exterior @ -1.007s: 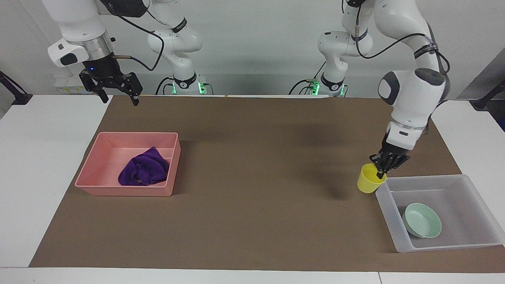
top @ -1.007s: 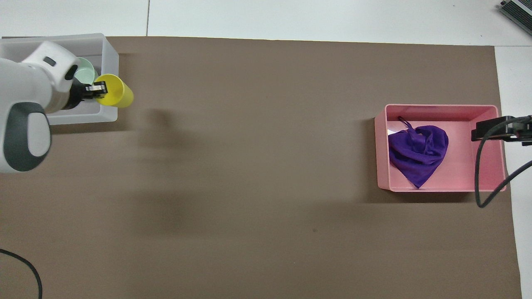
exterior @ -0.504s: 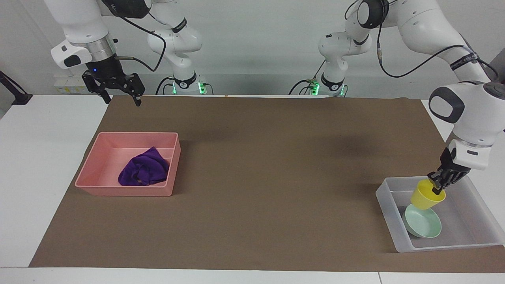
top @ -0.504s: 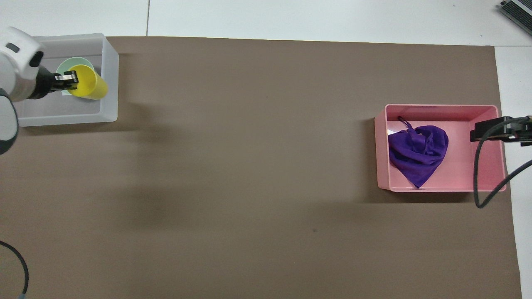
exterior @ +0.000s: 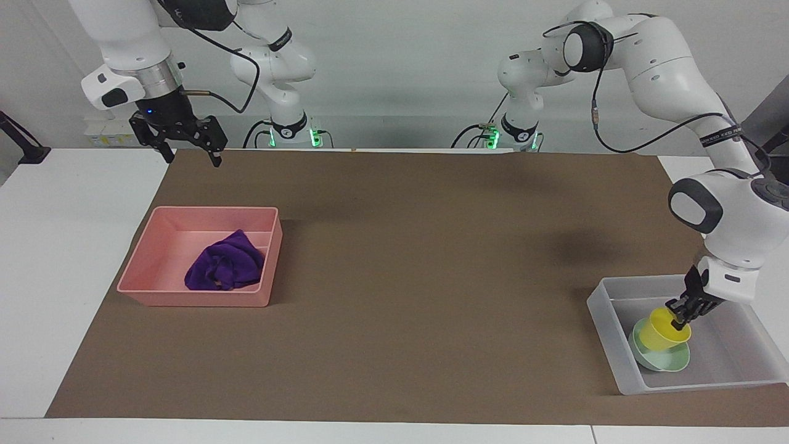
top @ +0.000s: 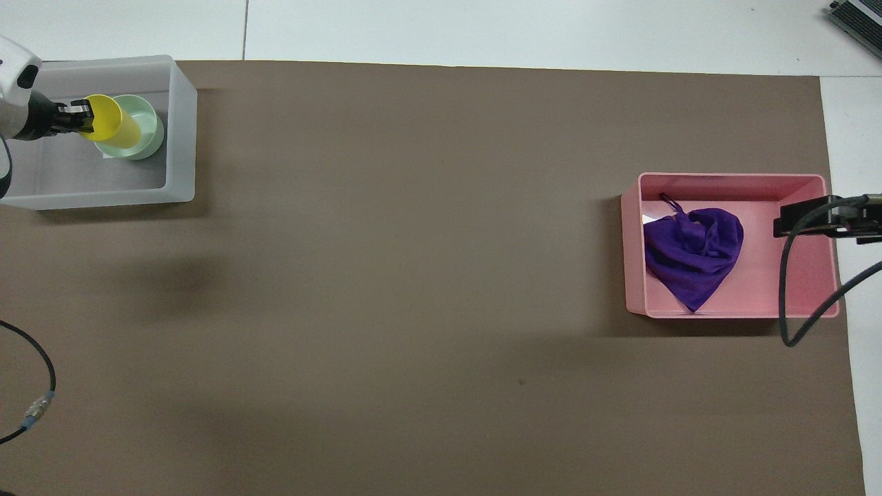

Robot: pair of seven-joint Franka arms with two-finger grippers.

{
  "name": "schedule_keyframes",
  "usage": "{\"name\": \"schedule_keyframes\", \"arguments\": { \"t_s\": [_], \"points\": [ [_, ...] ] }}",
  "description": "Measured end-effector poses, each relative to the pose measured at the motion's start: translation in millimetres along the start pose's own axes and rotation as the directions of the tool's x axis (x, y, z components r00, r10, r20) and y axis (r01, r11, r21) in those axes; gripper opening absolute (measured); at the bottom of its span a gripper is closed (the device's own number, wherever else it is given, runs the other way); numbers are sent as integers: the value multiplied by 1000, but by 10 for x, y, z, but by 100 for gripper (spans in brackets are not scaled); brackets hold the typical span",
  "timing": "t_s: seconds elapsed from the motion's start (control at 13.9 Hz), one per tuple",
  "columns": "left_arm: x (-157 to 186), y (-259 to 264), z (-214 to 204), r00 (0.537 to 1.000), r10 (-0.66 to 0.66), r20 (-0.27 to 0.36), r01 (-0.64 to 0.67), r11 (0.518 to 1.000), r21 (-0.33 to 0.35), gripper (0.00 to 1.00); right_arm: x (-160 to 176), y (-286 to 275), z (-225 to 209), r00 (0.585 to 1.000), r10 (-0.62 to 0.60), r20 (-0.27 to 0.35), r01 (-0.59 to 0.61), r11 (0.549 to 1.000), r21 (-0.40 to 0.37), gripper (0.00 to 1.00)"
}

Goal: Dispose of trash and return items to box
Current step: 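Release the yellow cup inside the bowl with the left gripper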

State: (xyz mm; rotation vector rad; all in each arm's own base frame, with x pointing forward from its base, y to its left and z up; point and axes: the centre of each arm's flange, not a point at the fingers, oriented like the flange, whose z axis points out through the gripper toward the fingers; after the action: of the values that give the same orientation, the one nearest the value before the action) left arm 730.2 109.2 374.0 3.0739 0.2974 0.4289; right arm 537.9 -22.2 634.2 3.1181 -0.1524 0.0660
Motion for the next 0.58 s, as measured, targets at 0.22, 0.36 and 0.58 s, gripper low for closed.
{"name": "schedule_keyframes", "arguments": {
  "t_s": [0.22, 0.36, 0.58],
  "points": [
    [-17, 63, 35, 1000, 18, 10, -18, 1000, -11, 33, -1, 0, 7, 1000, 0, 2, 0, 1000, 0, 100],
    [-2, 143, -32, 999, 46, 4, -46, 999, -21, 57, -2, -1, 5, 1000, 1, 1, -1, 1000, 0, 100],
    [10, 419, -507, 989, 147, -7, -147, 988, -42, 91, -6, -14, 7, 1000, 2, 4, -2, 1000, 0, 100]
  ]
}}
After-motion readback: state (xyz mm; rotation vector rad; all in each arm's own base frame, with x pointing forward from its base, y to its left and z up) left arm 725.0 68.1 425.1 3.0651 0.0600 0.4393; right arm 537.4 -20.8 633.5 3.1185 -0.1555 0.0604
